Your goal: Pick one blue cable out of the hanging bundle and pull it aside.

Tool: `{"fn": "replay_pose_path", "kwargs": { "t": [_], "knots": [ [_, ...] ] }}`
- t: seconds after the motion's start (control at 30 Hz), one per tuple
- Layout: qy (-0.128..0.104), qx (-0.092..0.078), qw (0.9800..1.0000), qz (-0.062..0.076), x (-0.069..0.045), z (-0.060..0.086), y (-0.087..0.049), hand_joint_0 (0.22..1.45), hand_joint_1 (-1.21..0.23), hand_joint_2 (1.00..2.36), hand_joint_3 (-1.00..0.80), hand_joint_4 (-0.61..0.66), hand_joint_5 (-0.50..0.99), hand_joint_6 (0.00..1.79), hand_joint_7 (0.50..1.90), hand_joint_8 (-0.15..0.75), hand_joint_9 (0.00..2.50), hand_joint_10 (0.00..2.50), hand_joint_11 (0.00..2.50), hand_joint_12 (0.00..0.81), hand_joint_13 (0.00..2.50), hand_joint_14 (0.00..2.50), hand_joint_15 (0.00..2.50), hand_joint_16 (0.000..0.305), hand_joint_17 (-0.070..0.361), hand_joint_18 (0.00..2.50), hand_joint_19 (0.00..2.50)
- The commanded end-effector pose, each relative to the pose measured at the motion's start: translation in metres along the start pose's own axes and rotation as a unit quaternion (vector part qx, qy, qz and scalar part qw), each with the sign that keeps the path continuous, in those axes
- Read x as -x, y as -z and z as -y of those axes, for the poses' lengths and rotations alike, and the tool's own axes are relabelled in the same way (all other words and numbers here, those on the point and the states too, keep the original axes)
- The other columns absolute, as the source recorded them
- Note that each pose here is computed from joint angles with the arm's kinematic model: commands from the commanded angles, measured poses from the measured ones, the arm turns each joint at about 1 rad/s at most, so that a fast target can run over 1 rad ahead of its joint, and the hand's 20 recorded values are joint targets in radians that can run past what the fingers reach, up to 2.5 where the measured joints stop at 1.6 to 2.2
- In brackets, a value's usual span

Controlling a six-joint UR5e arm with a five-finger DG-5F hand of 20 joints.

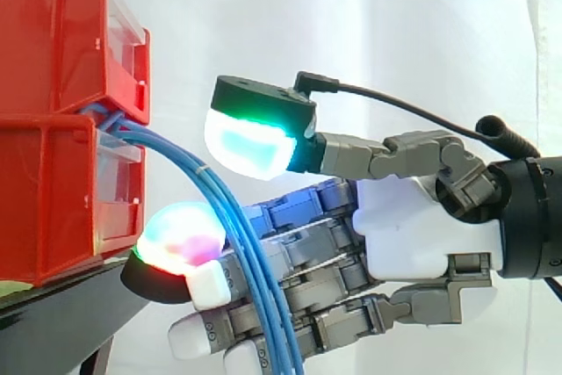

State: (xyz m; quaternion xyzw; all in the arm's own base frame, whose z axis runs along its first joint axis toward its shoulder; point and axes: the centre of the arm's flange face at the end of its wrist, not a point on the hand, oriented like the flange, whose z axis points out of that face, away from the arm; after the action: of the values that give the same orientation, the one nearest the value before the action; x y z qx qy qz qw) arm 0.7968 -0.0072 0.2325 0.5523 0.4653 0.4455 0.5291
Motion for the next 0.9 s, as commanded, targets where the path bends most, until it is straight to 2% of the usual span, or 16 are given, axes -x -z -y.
{"fn": "replay_pose_path", "kwargs": {
  "t": [0.0, 0.1, 0.3, 0.37, 0.5, 0.63, 0.87],
  "knots": [
    [0.0, -0.001, 1.0, -0.001, 0.002, 0.0, 0.0, 0.61, -0.59, 1.01, -0.33, 0.18, -0.13, 0.77, 0.87, 0.261, 0.87, 0.01, 0.39, 0.287, 0.67, 0.01, 0.35, 0.043, 0.096, 0.6, 0.42],
    [-0.001, 0.002, 1.0, -0.001, 0.002, -0.003, 0.0, 0.61, -0.59, 1.01, -0.34, 0.18, -0.13, 0.77, 0.87, 0.261, 0.86, 0.01, 0.39, 0.284, 0.66, 0.01, 0.35, 0.042, 0.095, 0.6, 0.42],
    [-0.001, 0.007, 1.0, 0.001, 0.006, -0.021, 0.003, 0.59, -0.59, 1.01, -0.37, 0.18, -0.13, 0.78, 0.85, 0.261, 0.86, 0.01, 0.39, 0.289, 0.66, 0.02, 0.35, 0.043, 0.096, 0.6, 0.42],
    [0.001, 0.004, 1.0, 0.001, 0.008, -0.025, 0.006, 0.59, -0.59, 1.01, -0.36, 0.18, -0.13, 0.78, 0.85, 0.262, 0.87, 0.02, 0.39, 0.289, 0.66, 0.01, 0.34, 0.043, 0.096, 0.6, 0.42],
    [0.004, -0.004, 1.0, 0.004, 0.012, -0.025, 0.007, 0.6, -0.57, 1.02, -0.28, 0.14, -0.14, 0.84, 0.87, 0.265, 0.87, 0.01, 0.43, 0.29, 0.66, 0.01, 0.35, 0.043, 0.096, 0.6, 0.43],
    [0.004, -0.005, 1.0, 0.006, 0.017, -0.025, 0.007, 0.6, -0.57, 1.02, -0.19, 0.14, -0.15, 0.92, 0.78, 0.274, 0.86, 0.02, 0.48, 0.295, 0.66, 0.01, 0.36, 0.043, 0.098, 0.6, 0.43],
    [0.005, -0.012, 0.9999, -0.002, 0.024, -0.026, 0.007, 0.61, -0.7, 1.02, -0.14, 0.12, -0.16, 0.94, 0.77, 0.285, 0.87, 0.02, 0.52, 0.3, 0.66, 0.01, 0.37, 0.045, 0.1, 0.6, 0.42]
  ]
}}
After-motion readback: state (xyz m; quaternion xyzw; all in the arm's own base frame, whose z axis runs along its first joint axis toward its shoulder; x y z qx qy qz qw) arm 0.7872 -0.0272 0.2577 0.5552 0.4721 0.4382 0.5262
